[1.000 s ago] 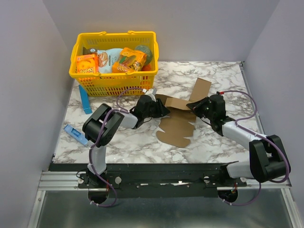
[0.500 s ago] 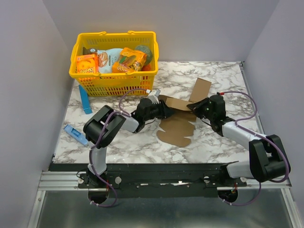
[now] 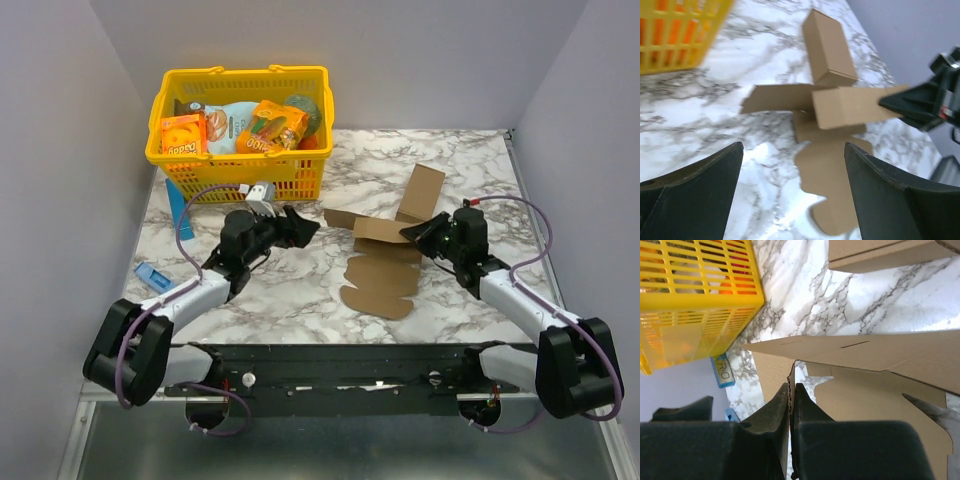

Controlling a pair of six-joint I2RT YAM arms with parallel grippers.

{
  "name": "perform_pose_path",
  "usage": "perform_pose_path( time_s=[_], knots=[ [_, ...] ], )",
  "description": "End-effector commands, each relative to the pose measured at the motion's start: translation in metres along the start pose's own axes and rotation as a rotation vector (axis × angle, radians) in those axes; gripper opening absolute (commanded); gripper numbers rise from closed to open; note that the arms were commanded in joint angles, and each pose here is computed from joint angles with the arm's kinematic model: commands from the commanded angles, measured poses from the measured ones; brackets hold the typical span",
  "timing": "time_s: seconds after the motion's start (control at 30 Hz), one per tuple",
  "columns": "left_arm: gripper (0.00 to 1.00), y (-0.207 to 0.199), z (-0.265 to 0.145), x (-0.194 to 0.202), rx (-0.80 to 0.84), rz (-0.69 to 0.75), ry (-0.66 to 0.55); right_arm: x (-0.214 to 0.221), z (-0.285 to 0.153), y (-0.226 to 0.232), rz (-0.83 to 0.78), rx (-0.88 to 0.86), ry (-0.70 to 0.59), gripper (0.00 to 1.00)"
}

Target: Fold the paper box

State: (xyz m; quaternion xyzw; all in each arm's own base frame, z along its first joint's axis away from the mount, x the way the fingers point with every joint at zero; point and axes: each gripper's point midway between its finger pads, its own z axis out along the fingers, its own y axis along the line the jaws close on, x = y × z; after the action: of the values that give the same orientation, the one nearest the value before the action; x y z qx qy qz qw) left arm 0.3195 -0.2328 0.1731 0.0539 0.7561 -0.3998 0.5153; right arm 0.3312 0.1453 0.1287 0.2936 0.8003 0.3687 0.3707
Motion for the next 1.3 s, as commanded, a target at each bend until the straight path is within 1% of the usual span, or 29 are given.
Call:
perform_pose_path(
  time_s=[0.0,0.07,0.23,0.37,0.43,0.57,0.67,0.83,1.0,1.13,1.27],
  knots=[
    [0.91,0.070,-0.003,0.012,-0.247,0.021,0.067,0.020,-0.013,-0.023,-0.044,0.054,0.088,0.14],
    [0.89,0.080,0.005,0.012,-0.258,0.007,0.072,0.024,-0.016,-0.026,-0.053,0.054,0.103,0.15],
    [0.87,0.080,0.033,0.008,-0.201,0.012,0.076,0.029,-0.019,-0.034,-0.066,0.063,0.141,0.14],
    [0.86,0.089,0.053,0.009,-0.203,0.030,0.100,0.024,-0.023,-0.028,-0.060,0.039,0.147,0.14],
    [0.85,0.093,0.062,0.008,-0.203,0.031,0.095,0.024,-0.024,-0.024,-0.053,0.024,0.160,0.14],
    [0.85,0.099,0.078,0.004,-0.202,0.032,0.082,0.012,-0.026,-0.019,-0.055,0.003,0.143,0.14],
    [0.83,0.091,0.094,0.012,-0.135,0.024,0.110,0.012,-0.024,-0.021,-0.050,0.005,0.160,0.14],
    [0.83,0.080,0.114,0.029,-0.076,0.047,0.157,0.012,-0.021,-0.025,-0.057,0.016,0.172,0.15],
    [0.82,0.069,0.125,0.034,-0.005,0.061,0.161,0.011,-0.019,-0.025,-0.062,0.017,0.172,0.14],
    [0.82,0.065,0.135,0.044,0.071,0.069,0.203,0.010,-0.018,-0.025,-0.064,0.020,0.171,0.14],
    [0.80,0.050,0.136,0.060,0.144,0.095,0.244,0.008,-0.018,-0.025,-0.063,0.021,0.162,0.14]
  ],
)
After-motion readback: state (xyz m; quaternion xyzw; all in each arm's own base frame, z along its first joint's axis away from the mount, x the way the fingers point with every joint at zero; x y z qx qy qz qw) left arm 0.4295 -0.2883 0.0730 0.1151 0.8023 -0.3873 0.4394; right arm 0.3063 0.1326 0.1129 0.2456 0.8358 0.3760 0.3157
